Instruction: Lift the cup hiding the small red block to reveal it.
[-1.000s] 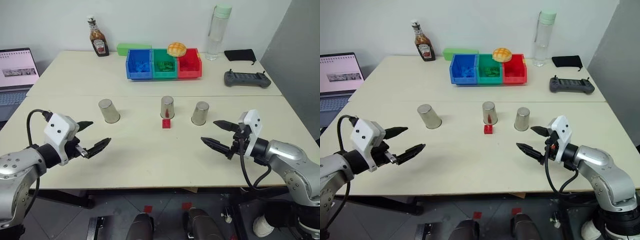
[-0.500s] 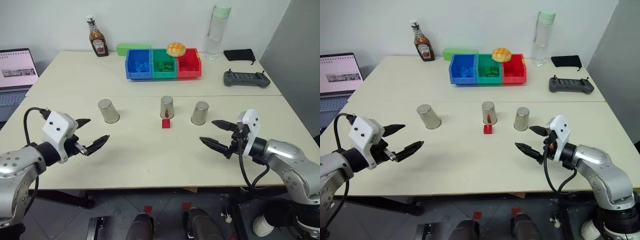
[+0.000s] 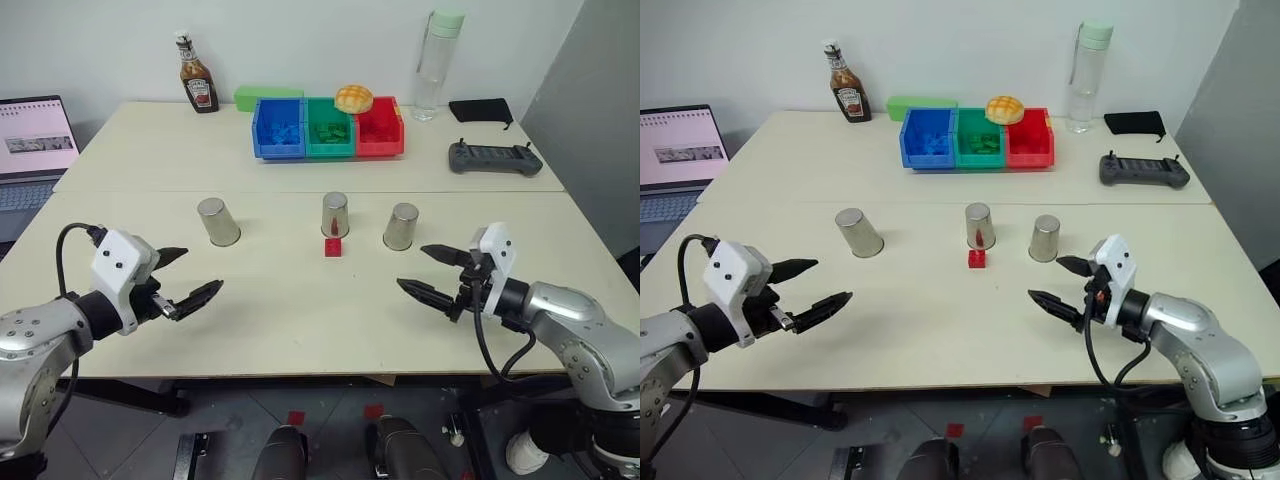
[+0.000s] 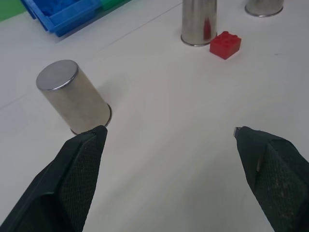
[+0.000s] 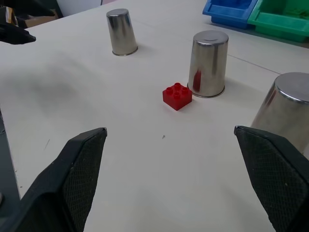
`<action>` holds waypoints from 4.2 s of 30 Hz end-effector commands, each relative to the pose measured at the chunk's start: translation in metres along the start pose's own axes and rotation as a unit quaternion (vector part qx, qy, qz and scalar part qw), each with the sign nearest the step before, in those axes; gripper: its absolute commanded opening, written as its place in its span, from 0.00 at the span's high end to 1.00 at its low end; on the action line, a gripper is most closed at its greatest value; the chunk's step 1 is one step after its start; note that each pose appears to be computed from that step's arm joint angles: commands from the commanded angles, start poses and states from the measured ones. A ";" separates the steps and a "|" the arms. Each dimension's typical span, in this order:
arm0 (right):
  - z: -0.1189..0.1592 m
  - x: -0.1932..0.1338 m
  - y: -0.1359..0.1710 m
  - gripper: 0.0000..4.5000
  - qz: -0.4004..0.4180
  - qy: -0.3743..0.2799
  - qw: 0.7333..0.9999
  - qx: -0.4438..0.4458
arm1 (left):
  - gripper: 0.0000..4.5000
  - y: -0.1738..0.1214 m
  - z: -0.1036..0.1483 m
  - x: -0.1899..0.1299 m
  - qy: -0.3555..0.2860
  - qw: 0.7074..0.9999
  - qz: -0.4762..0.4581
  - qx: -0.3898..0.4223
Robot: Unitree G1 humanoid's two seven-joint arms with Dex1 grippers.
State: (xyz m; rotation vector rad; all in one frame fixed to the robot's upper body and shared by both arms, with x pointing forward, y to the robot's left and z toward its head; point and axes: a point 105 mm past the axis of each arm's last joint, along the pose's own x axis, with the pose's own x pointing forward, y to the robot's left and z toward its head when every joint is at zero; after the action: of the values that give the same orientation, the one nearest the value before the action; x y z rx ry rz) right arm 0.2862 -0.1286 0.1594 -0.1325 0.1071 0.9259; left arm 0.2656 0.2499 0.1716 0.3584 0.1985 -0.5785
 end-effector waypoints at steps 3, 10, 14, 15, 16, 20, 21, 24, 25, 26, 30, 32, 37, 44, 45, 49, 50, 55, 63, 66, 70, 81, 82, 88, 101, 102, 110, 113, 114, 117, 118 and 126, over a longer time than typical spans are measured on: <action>0.010 -0.004 0.000 0.00 -0.003 -0.010 1.000 -0.028 | 0.00 0.005 0.014 0.000 -0.011 1.000 0.011 0.015; 0.008 -0.007 0.001 0.00 -0.008 -0.006 1.000 -0.028 | 0.00 0.008 0.021 0.004 -0.032 0.999 0.016 -0.008; 0.009 -0.008 -0.003 0.00 -0.014 -0.005 0.999 -0.033 | 0.00 0.011 0.024 0.006 -0.036 0.999 0.022 -0.008; 0.011 -0.007 -0.003 0.00 -0.014 -0.006 0.999 -0.034 | 0.00 0.012 0.025 0.006 -0.038 0.999 0.022 -0.008; 0.012 -0.007 -0.003 0.00 -0.014 -0.007 0.999 -0.036 | 0.00 0.012 0.026 0.007 -0.039 0.999 0.021 -0.007; 0.013 -0.006 -0.004 0.00 -0.018 -0.009 0.999 -0.039 | 0.00 0.012 0.027 0.011 -0.040 0.999 0.020 -0.006; 0.014 -0.006 -0.004 0.00 -0.017 -0.009 0.999 -0.038 | 0.00 0.011 0.028 0.011 -0.040 0.999 0.020 -0.006; 0.013 -0.005 -0.001 0.00 -0.011 -0.009 0.999 -0.037 | 0.00 0.010 0.027 0.011 -0.036 0.999 0.017 -0.004; 0.013 -0.004 -0.001 0.00 -0.011 -0.009 0.999 -0.036 | 0.00 0.010 0.027 0.012 -0.035 0.999 0.017 -0.004; 0.013 -0.005 -0.002 0.00 -0.011 -0.009 0.999 -0.036 | 0.00 0.010 0.027 0.011 -0.035 0.999 0.018 -0.004; 0.013 -0.005 -0.002 0.00 -0.011 -0.009 0.999 -0.036 | 0.00 0.009 0.026 0.011 -0.031 0.999 0.017 -0.001; 0.013 -0.005 -0.001 0.00 -0.010 -0.009 0.999 -0.035 | 0.00 0.009 0.025 0.010 -0.027 1.000 0.016 0.001; 0.012 -0.005 0.000 0.00 -0.010 -0.007 0.999 -0.034 | 0.00 0.009 0.024 0.010 -0.024 1.000 0.013 0.001; 0.011 -0.007 -0.001 0.00 -0.014 -0.006 0.999 -0.034 | 0.00 0.009 0.023 0.013 -0.019 1.000 0.008 0.005; 0.011 -0.007 -0.001 0.00 -0.015 -0.006 0.999 -0.034 | 0.00 0.009 0.023 0.013 -0.018 1.000 0.008 0.005; 0.012 -0.008 -0.001 0.00 -0.019 -0.007 0.999 -0.033 | 0.00 0.010 0.022 0.014 -0.016 1.000 0.010 0.006; 0.013 -0.008 -0.001 0.00 -0.020 -0.007 0.999 -0.033 | 0.00 0.011 0.022 0.014 -0.017 1.000 0.010 0.005; 0.013 -0.007 0.000 0.00 -0.022 -0.006 0.999 -0.035 | 0.00 0.010 0.021 0.015 -0.017 1.000 0.007 0.004; 0.014 -0.005 0.000 0.00 -0.029 -0.007 0.999 -0.036 | 0.00 0.007 0.021 0.020 -0.016 1.000 -0.006 0.006; 0.014 -0.005 -0.002 0.00 -0.033 -0.007 0.999 -0.038 | 0.00 0.007 0.022 0.021 -0.017 1.000 -0.008 0.007; 0.013 -0.004 -0.003 0.00 -0.043 -0.009 0.999 -0.029 | 0.00 0.006 0.023 0.022 -0.022 1.000 -0.010 0.008; 0.013 -0.002 -0.026 0.00 -0.117 -0.019 0.993 -0.024 | 0.00 -0.015 0.036 0.021 -0.043 0.996 -0.079 0.009; 0.012 -0.001 -0.032 0.00 -0.137 -0.016 0.990 -0.031 | 0.00 -0.017 0.037 0.020 -0.043 0.995 -0.089 0.010; 0.014 0.004 -0.055 0.00 -0.203 -0.025 0.978 -0.033 | 0.00 -0.039 0.053 0.018 -0.057 0.985 -0.163 0.019; -0.004 0.030 -0.090 0.00 -0.252 -0.041 0.966 0.052 | 0.00 -0.052 0.067 0.032 -0.062 0.975 -0.203 0.065; -0.005 0.032 -0.091 0.00 -0.253 -0.040 0.965 0.054 | 0.00 -0.051 0.065 0.033 -0.059 0.975 -0.203 0.065; -0.012 0.053 -0.104 0.00 -0.264 -0.043 0.961 0.067 | 0.00 -0.049 0.060 0.033 -0.050 0.976 -0.203 0.068; -0.014 0.065 -0.109 0.00 -0.266 -0.042 0.961 0.066 | 0.00 -0.049 0.058 0.032 -0.048 0.976 -0.202 0.069; -0.015 0.067 -0.111 0.00 -0.267 -0.042 0.961 0.065 | 0.00 -0.049 0.058 0.032 -0.047 0.976 -0.202 0.069; -0.016 0.071 -0.116 0.00 -0.272 -0.044 0.959 0.063 | 0.00 -0.049 0.057 0.032 -0.045 0.976 -0.201 0.069; -0.016 0.071 -0.118 0.04 -0.275 -0.045 0.958 0.063 | 0.00 -0.049 0.056 0.032 -0.044 0.976 -0.200 0.069; -0.008 0.072 -0.114 0.41 -0.270 -0.074 0.958 0.064 | 0.00 -0.048 0.052 0.032 -0.036 0.977 -0.198 0.071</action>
State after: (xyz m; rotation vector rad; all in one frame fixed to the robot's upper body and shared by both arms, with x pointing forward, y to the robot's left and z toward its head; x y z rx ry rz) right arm 0.4208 -0.1414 0.1272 0.0157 0.0750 0.3714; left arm 0.2701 0.1775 0.1906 0.4001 0.1849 -1.0003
